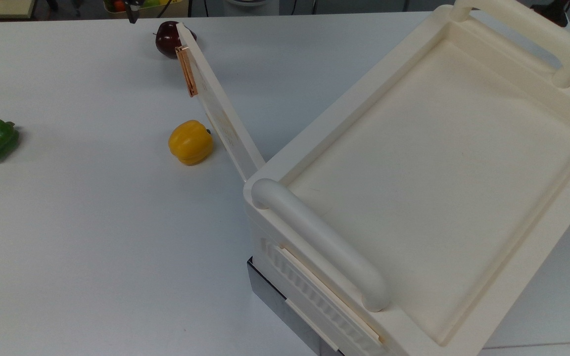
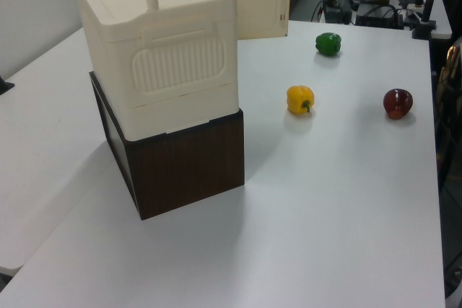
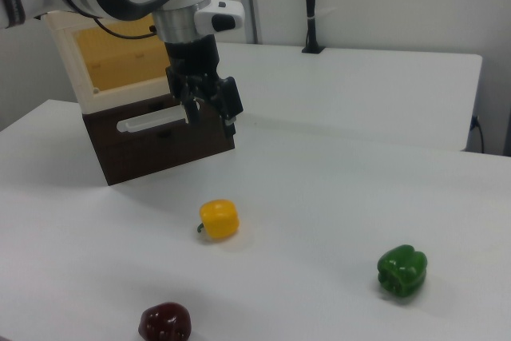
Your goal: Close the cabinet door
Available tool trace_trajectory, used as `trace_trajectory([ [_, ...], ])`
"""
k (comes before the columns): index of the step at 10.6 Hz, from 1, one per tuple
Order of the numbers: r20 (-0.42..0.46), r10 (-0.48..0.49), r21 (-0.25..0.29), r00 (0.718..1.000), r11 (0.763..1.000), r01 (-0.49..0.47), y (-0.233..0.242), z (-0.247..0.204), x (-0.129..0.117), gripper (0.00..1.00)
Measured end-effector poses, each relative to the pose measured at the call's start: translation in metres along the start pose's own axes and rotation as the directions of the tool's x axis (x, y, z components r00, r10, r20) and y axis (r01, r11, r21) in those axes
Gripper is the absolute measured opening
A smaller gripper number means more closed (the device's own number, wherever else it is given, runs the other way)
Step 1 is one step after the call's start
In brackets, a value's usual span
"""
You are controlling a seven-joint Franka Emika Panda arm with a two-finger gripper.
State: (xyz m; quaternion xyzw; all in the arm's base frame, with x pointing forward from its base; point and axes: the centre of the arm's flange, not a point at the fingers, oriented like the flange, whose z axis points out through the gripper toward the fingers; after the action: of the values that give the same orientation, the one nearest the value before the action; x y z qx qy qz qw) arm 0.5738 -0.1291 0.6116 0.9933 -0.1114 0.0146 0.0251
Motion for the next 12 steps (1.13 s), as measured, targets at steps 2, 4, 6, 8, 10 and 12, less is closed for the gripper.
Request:
trace_trajectory([
  [2,0.000,0.000,0.000,1.000,1.000,0.000,0.0000,0.0000,0.0000,1.00],
  [4,0.000,0.000,0.000,1.000,1.000,0.000,0.0000,0.0000,0.0000,1.00],
  [6,0.000,-0.001,0.000,1.000,1.000,0.001,0.0000,0.0000,0.0000,1.00],
  [8,0.035,-0.013,0.000,0.999,1.000,0.013,0.0000,0.0028,-0.0038,1.00],
  [10,0.058,-0.035,0.002,0.998,0.999,0.035,0.0000,0.0047,-0.0064,0.95],
  [12,0.059,-0.058,0.003,0.997,0.998,0.058,-0.0001,0.0048,-0.0065,0.63],
])
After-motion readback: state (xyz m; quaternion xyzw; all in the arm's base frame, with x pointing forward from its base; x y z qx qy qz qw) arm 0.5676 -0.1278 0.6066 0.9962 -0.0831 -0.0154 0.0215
